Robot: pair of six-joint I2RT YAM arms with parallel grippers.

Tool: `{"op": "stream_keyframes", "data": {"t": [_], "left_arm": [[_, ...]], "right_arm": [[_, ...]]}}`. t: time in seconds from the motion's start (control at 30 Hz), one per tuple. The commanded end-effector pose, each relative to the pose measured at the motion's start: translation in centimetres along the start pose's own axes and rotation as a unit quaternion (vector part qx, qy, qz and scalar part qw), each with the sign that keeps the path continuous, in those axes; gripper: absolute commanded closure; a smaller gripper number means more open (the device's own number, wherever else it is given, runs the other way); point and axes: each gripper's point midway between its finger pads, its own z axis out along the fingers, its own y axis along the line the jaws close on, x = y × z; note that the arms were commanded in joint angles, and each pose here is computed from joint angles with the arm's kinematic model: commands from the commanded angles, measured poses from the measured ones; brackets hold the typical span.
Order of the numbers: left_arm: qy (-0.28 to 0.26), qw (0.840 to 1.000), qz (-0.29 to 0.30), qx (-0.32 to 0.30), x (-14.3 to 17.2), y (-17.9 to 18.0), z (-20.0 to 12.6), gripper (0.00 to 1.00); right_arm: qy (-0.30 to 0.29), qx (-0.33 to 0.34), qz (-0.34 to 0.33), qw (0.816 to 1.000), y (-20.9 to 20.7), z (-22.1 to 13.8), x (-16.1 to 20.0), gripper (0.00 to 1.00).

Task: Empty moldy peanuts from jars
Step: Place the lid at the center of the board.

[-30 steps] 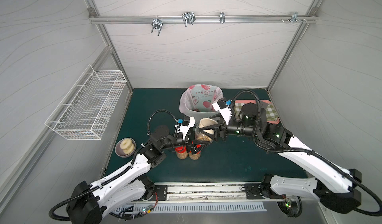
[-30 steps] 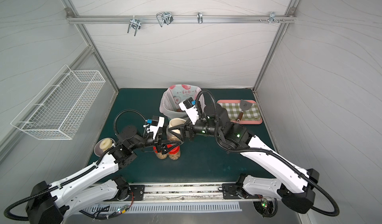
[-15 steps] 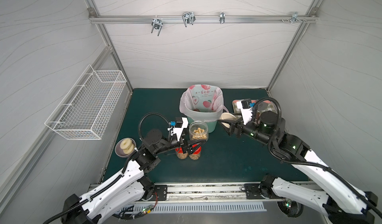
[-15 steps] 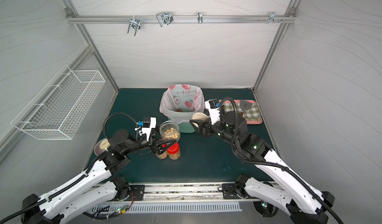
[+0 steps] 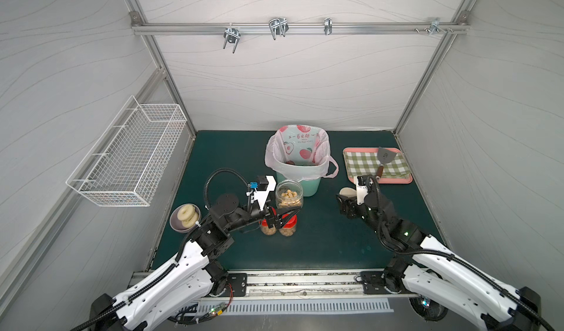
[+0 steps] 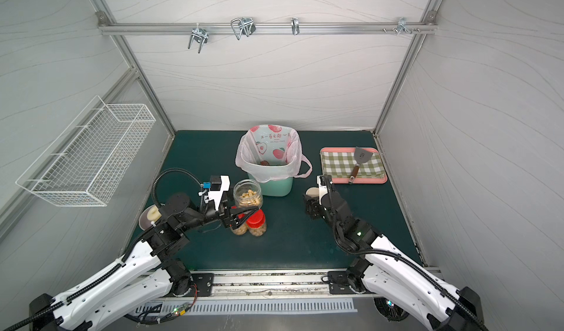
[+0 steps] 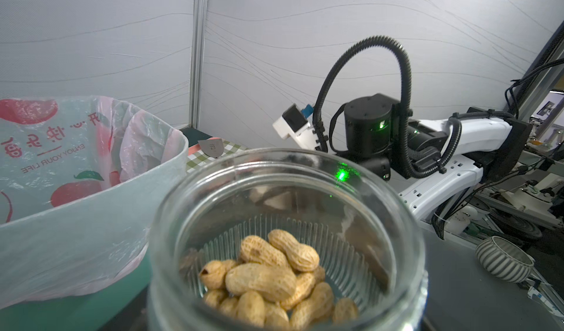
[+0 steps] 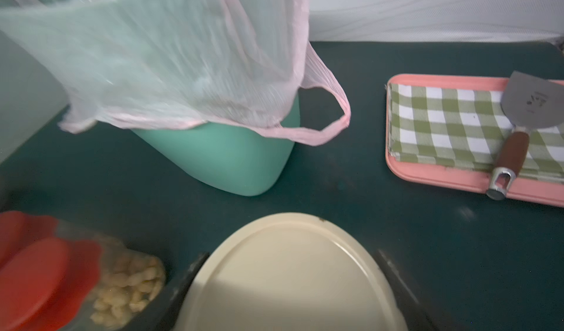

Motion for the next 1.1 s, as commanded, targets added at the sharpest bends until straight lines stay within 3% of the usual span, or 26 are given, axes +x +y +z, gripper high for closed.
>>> {"op": "stream_keyframes", "data": {"t": [0.0,0.73,1.07], "left_arm": [[-0.046,0.998,0.038,0.002,-2.7,-0.7,-0.7,1.00],[-0.038,0.999,0.027,0.000,-1.9,-0.3,-0.3,1.00],[-0.038,0.999,0.026,-0.001,-1.8,-0.3,-0.4,1.00]], "right_arm": [[-0.063,0.021,0.037,0.997,-0.9,0.5,-1.5,0.35],[0.007,0.086,0.032,0.996,-4.1,8.6,8.3,0.34],[0.028,0.089,0.020,0.995,-4.2,11.4,10.6,0.34]]}}
